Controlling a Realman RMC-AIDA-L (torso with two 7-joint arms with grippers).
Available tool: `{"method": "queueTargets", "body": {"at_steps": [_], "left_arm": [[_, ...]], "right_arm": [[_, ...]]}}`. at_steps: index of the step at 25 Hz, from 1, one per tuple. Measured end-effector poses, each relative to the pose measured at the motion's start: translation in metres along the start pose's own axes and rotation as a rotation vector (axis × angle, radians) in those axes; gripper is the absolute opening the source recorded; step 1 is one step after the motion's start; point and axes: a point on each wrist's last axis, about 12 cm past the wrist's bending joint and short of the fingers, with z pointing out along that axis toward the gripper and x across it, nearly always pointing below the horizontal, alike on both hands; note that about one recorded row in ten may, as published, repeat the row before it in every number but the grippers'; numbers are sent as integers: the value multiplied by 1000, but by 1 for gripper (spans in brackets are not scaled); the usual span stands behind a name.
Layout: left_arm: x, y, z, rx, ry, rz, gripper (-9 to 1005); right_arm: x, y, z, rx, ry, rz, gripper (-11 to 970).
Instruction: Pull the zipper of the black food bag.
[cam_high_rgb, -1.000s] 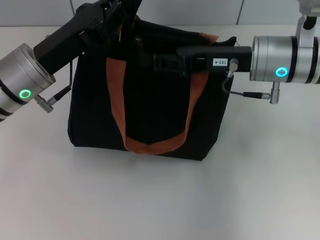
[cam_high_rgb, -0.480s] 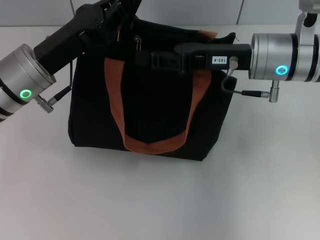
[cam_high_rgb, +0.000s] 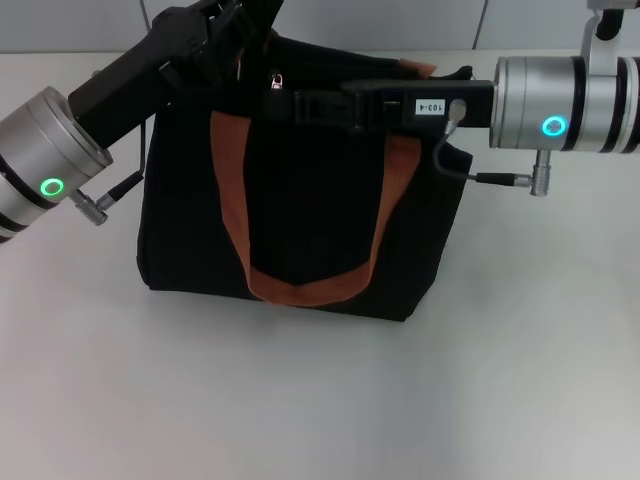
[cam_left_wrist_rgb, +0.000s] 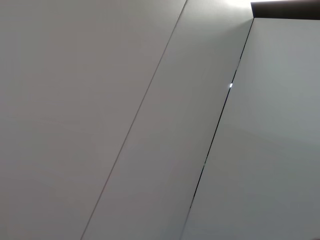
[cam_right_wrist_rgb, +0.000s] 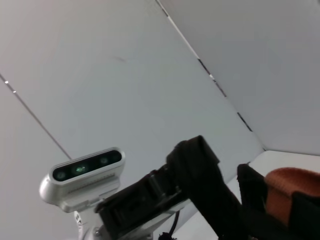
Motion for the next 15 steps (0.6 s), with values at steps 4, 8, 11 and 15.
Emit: {"method": "queueTargets", "body": {"at_steps": [4,8,11,15], "left_arm": [[0,0,0,0,0,0,67],[0,0,0,0,0,0,68],[0,0,0,3,-1,0,68],[0,-1,0,6,-2,0,69]], "right_arm": [[-1,-1,0,6,-1,1,324],[-2,0,2,4,3,-3,293],[-1,-1,1,7,1,-1,203],[-2,-2,1,16,-1,-1,132]]}}
